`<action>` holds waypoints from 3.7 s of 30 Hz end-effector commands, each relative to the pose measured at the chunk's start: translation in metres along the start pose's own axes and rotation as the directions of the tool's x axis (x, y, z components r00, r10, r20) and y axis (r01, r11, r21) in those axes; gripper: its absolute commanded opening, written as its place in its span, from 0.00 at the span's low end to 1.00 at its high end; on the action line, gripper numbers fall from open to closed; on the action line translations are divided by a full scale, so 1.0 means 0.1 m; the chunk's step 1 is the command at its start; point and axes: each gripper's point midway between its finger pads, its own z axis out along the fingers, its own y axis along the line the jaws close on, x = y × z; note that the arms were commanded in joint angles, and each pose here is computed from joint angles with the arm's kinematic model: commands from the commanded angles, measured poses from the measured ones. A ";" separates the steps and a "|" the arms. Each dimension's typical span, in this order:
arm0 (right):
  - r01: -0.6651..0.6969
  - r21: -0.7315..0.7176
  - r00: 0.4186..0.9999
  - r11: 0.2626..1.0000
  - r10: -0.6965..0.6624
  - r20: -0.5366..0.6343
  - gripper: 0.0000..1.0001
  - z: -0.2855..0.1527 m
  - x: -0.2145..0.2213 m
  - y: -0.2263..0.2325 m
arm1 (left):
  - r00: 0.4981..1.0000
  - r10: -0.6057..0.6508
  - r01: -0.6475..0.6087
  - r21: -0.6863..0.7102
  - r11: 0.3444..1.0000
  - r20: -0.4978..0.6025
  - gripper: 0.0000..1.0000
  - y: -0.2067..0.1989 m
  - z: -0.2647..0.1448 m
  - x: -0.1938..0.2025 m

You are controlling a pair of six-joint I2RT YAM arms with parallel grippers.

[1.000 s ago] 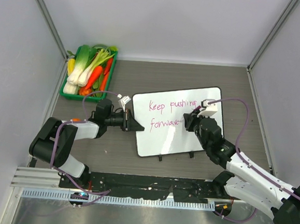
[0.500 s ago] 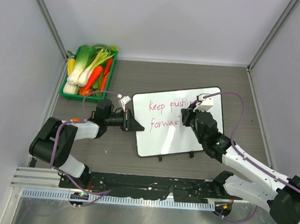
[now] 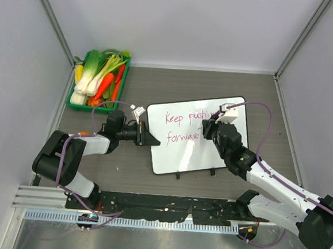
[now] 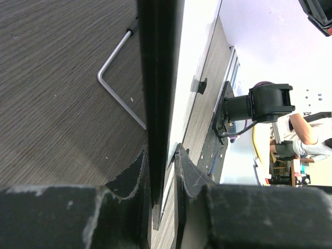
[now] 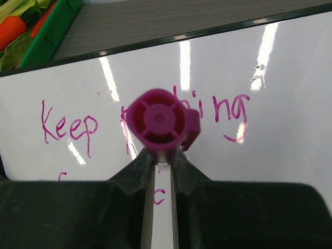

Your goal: Write a sentence on the whiteboard

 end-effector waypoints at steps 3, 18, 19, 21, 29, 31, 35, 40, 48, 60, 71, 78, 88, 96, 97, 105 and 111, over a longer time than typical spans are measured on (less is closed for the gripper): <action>-0.016 0.003 1.000 1.000 0.016 0.007 0.01 -0.01 0.03 -0.03 | 1.000 -0.017 0.012 -0.216 0.976 -0.020 0.00 0.48 0.00 0.22; -0.037 -0.011 0.997 0.999 0.036 -0.068 0.01 -0.11 0.30 -0.08 | 1.000 -0.018 0.013 -0.215 0.976 -0.019 0.00 0.49 0.00 0.22; -0.037 -0.012 0.997 0.999 0.036 -0.073 0.01 -0.11 0.32 -0.08 | 1.000 -0.019 0.015 -0.215 0.976 -0.019 0.00 0.48 0.00 0.22; -0.039 -0.012 0.996 0.999 0.038 -0.077 0.01 -0.12 0.33 -0.09 | 1.000 -0.020 0.016 -0.216 0.976 -0.020 0.00 0.49 0.00 0.23; -0.034 -0.004 0.995 0.999 0.033 -0.096 0.01 -0.17 0.41 -0.14 | 1.000 -0.018 0.013 -0.215 0.976 -0.019 0.00 0.48 0.00 0.22; -0.034 -0.004 0.995 0.999 0.034 -0.099 0.01 -0.18 0.41 -0.14 | 1.000 -0.019 0.014 -0.217 0.976 -0.019 0.00 0.49 0.00 0.22; -0.035 -0.004 0.994 0.999 0.035 -0.104 0.01 -0.18 0.43 -0.15 | 1.000 -0.018 0.014 -0.217 0.976 -0.017 0.00 0.49 0.00 0.22; -0.032 0.003 0.993 0.999 0.032 -0.113 0.01 -0.19 0.47 -0.17 | 1.000 -0.018 0.014 -0.216 0.976 -0.019 0.00 0.48 0.00 0.23; -0.036 0.001 0.994 0.999 0.036 -0.101 0.01 -0.20 0.42 -0.16 | 1.000 -0.019 0.014 -0.218 0.976 -0.017 0.00 0.49 0.00 0.22; -0.044 0.004 0.998 0.999 0.044 -0.035 0.01 -0.18 0.15 -0.11 | 1.000 -0.017 0.013 -0.216 0.976 -0.018 0.00 0.48 0.00 0.22; -0.107 -0.044 0.992 0.993 0.110 0.060 0.01 -0.29 -0.32 0.02 | 1.000 -0.017 0.013 -0.216 0.976 -0.018 0.00 0.48 0.00 0.22; -0.094 -0.022 0.994 0.995 0.095 0.057 0.01 -0.29 -0.22 -0.05 | 1.000 -0.016 0.011 -0.215 0.977 -0.019 0.00 0.48 0.00 0.22; -0.073 -0.020 0.997 0.997 0.073 0.027 0.01 -0.26 -0.02 -0.10 | 1.000 -0.015 0.011 -0.213 0.977 -0.021 0.00 0.48 0.01 0.23; -0.038 0.035 0.999 0.999 0.039 -0.018 0.01 -0.14 0.27 -0.22 | 1.000 -0.012 0.008 -0.207 0.978 -0.018 0.00 0.46 0.00 0.22; -0.027 0.042 0.999 0.999 0.029 -0.031 0.01 -0.13 0.32 -0.23 | 1.000 -0.011 0.007 -0.206 0.978 -0.019 0.00 0.46 0.00 0.22; -0.048 0.022 0.999 0.999 0.048 -0.004 0.01 -0.20 0.17 -0.19 | 1.000 -0.014 0.010 -0.210 0.978 -0.018 0.00 0.46 0.00 0.22; -0.099 -0.032 0.994 0.995 0.101 0.046 0.01 -0.33 -0.12 -0.08 | 1.000 -0.011 0.008 -0.210 0.978 -0.016 0.00 0.46 0.00 0.22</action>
